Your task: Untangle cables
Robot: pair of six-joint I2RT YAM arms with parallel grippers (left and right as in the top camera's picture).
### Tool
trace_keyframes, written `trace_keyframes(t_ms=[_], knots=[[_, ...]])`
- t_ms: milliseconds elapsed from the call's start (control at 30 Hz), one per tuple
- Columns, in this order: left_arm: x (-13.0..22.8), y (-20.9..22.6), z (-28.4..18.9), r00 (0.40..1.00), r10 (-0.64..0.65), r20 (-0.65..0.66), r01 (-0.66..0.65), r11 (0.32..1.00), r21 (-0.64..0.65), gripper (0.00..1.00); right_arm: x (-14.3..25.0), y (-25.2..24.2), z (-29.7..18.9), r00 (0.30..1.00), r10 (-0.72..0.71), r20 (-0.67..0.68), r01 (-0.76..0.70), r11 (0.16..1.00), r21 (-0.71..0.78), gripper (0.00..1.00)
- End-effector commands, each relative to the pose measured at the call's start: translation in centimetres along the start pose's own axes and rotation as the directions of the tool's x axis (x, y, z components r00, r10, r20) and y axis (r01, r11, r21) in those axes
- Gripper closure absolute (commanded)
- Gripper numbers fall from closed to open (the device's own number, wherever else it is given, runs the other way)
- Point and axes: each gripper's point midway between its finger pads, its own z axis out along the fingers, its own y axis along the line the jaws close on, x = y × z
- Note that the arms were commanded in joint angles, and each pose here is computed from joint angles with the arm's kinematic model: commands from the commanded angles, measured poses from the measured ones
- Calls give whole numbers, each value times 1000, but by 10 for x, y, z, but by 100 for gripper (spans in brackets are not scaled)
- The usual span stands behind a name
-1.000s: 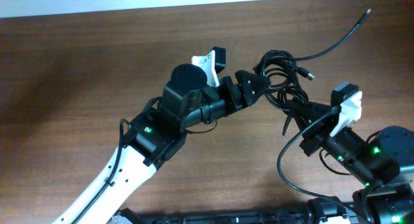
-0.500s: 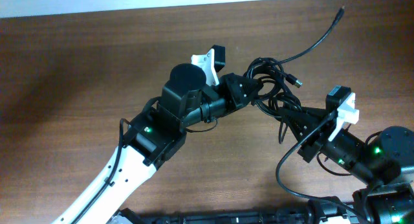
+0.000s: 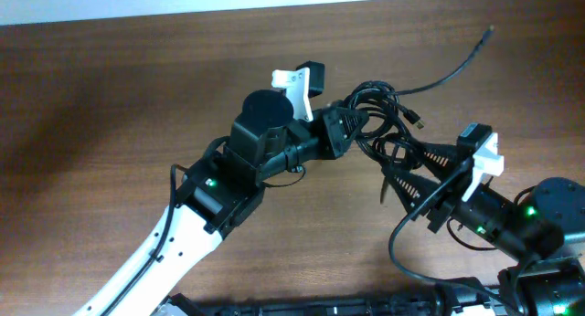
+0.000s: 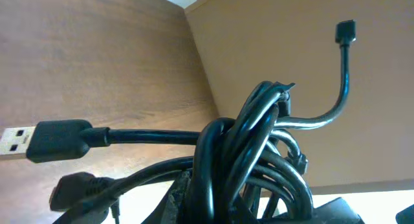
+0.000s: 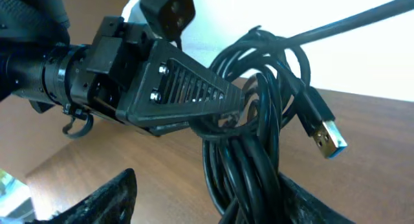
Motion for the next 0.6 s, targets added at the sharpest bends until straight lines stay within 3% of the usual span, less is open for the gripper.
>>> trace_keyframes(t_ms=[0,200,300,400,433,567], knots=[[-6,-3,0,982,186,20,-186,983,0,100,-5,4,-3,1000,-24,12,24,1000,-5,32],[-10,0,0,886,463,30,-462,886,-31,100,1,2,-3,997,-77,-12,77,997,2,26],[-8,7,0,821,571,4,-570,820,-57,100,7,-15,-4,998,-56,-34,59,993,102,25],[-6,18,-1,798,602,-30,-602,793,-94,100,13,-31,-7,998,-32,-55,42,981,188,26],[-5,18,-1,798,601,-32,-601,793,-94,100,14,-34,-7,998,-29,-57,40,978,206,32],[-3,16,0,798,601,-34,-602,795,-81,100,19,-34,-8,997,-13,-76,28,978,205,34]])
